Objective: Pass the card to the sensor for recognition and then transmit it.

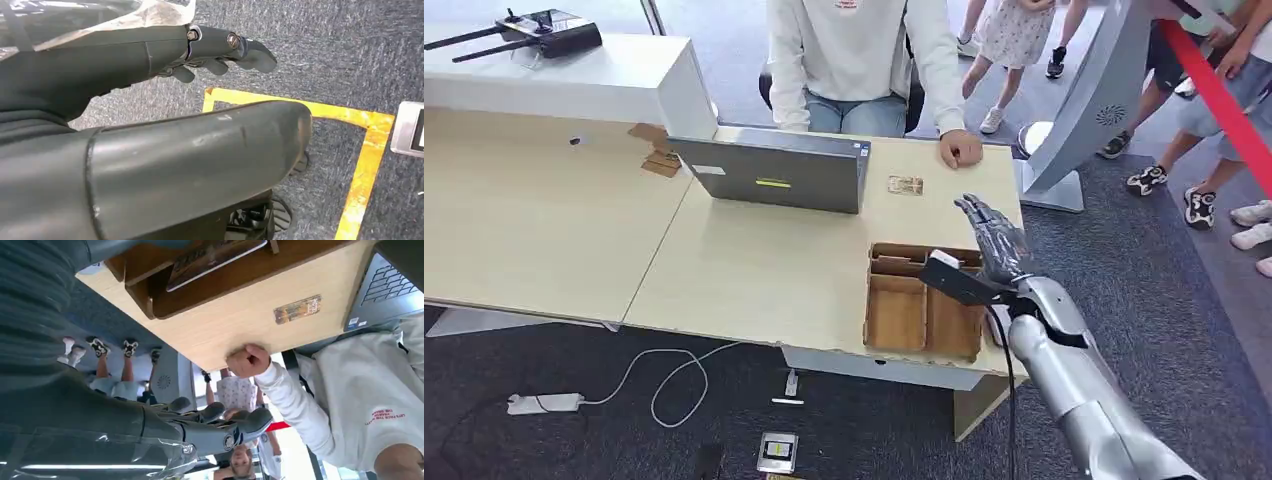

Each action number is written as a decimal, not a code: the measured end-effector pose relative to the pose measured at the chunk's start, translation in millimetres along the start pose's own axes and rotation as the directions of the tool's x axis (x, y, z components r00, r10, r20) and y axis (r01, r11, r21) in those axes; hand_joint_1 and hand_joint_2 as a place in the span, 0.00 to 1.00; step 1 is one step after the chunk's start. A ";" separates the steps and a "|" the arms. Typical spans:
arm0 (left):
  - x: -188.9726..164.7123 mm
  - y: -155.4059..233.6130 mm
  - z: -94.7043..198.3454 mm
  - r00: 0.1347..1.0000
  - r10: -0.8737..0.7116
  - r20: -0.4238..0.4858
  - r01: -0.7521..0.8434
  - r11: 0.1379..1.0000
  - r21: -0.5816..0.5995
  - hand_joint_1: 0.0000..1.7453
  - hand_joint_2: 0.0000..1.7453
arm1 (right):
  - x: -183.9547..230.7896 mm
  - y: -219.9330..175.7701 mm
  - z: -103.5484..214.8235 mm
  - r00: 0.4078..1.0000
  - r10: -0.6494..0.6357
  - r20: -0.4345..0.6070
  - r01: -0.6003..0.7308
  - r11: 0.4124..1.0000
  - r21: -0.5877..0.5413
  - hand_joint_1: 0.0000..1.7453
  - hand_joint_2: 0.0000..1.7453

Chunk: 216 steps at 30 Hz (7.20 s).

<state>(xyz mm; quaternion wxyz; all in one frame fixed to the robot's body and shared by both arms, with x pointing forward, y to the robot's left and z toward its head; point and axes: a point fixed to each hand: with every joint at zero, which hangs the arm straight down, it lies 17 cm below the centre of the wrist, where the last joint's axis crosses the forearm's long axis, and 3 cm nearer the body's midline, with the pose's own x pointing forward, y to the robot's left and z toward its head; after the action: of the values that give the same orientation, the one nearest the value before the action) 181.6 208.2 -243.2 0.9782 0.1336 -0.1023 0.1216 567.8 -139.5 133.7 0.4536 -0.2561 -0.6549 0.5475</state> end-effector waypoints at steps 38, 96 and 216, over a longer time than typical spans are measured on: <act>2.9 0.6 0.0 1.000 -0.022 0.019 0.022 1.000 0.005 0.00 0.00 | 0.6 42.6 15.6 1.000 0.020 -0.005 -0.019 0.996 0.091 0.00 1.00; 4.2 4.7 -0.5 0.998 -0.049 0.030 0.048 0.998 0.028 0.00 0.00 | -2.8 29.7 10.0 0.999 0.026 -0.023 -0.025 0.999 0.033 1.00 1.00; 27.3 20.2 -6.5 0.970 -0.221 0.098 0.216 0.974 0.065 0.00 0.00 | 35.5 -216.1 -62.3 0.990 0.143 -0.012 -0.132 0.877 -0.462 0.00 1.00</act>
<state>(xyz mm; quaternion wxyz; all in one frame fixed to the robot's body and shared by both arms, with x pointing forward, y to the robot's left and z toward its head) 203.2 234.7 -238.2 0.9750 0.1766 -0.1346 0.0088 640.9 -138.0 349.3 0.3323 -0.3962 -0.7515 0.4097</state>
